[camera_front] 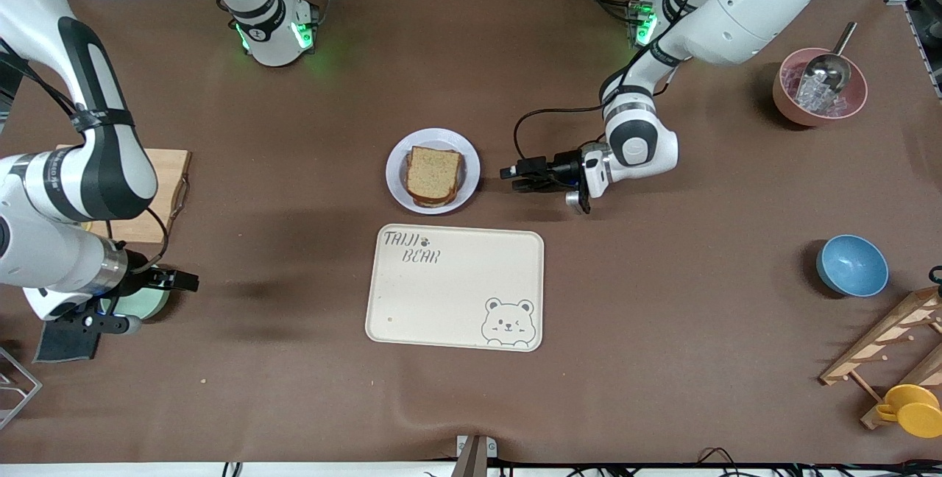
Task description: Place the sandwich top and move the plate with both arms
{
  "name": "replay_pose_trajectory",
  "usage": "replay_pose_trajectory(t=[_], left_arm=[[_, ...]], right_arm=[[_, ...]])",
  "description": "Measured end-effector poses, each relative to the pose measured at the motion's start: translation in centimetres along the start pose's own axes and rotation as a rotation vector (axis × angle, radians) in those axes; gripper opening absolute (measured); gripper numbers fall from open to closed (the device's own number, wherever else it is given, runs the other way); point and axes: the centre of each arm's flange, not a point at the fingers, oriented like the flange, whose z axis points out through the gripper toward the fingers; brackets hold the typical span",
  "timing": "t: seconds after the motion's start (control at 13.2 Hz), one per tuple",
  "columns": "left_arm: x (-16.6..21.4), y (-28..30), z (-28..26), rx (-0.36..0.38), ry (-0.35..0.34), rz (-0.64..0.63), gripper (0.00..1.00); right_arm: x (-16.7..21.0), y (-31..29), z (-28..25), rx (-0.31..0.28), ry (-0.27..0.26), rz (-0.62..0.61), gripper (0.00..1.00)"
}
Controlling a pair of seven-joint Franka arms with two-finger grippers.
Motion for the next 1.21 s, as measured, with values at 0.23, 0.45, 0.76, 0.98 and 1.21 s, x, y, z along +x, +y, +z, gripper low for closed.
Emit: replay_pose_trajectory(t=[0.23,0.45,0.76,0.98,1.21], left_arm=[[-0.4,-0.2,1.1,-0.043,0.003,0.053,0.90],[-0.4,-0.3,1.8,-0.056,-0.004,0.081,0.80],[-0.7,-0.6,3.4,-0.068,-0.021,0.112,0.70],[-1.0,-1.5,4.2,-0.072,-0.029,0.103,0.69],[-1.3,-1.8,4.9,-0.076,-0.037,0.099,0.65]], right_arm=[[-1.4,2.1,3.7,-0.004,-0.080,0.030,1.00],[-3.2,2.6,4.2,0.008,-0.122,0.046,1.00],[-7.8,-0.9,-5.3,0.035,-0.150,0.047,1.00],[-11.4,-2.3,-13.0,-0.007,-0.112,0.042,1.00],[-12.0,-1.9,-16.3,-0.012,-0.079,0.055,1.00]])
